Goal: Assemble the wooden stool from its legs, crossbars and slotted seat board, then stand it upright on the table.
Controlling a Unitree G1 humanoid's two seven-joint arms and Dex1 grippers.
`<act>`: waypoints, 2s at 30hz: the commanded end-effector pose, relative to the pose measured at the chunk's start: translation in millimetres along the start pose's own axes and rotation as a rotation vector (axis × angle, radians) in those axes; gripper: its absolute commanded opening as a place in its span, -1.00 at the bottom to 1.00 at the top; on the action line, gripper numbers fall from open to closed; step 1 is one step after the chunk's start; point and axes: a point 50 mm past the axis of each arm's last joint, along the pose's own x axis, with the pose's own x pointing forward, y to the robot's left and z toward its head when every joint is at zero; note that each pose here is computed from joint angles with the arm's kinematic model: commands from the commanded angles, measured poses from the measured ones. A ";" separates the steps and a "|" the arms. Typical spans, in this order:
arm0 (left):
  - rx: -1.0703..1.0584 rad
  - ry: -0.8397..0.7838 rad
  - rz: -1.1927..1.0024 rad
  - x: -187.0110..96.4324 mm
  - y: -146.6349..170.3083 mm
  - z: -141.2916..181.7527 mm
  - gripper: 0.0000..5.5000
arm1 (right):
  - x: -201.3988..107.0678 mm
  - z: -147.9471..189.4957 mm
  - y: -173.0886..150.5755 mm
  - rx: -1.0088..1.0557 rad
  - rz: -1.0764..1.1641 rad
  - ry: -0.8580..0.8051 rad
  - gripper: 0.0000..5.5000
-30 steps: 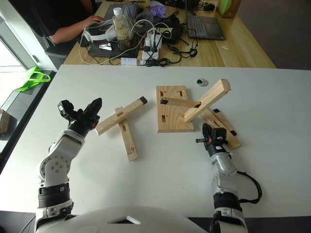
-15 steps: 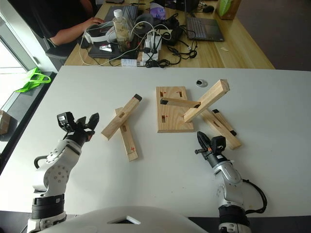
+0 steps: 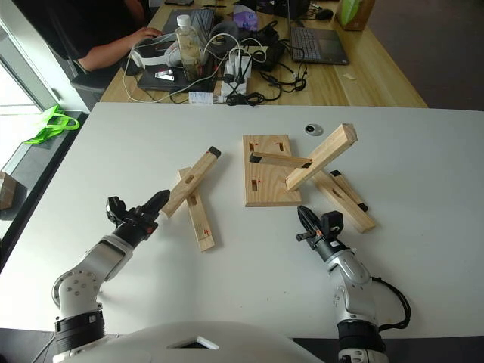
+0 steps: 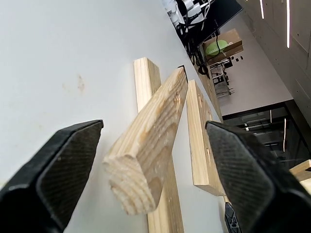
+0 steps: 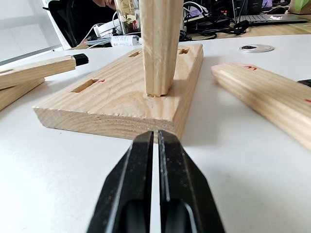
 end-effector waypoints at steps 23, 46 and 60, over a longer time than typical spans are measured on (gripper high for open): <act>-0.105 -0.058 0.003 19.1 0.9 -3.6 -0.32 | 14.2 11.5 0.4 0.003 0.026 -0.031 -0.94; 1.391 -0.016 -0.418 -70.7 -121.7 92.2 -0.62 | 14.0 181.9 102.9 0.166 0.898 -0.330 -0.94; 1.569 -0.019 -0.761 -117.5 -185.8 89.9 -0.62 | 59.3 207.6 139.8 0.118 0.569 -0.414 -0.94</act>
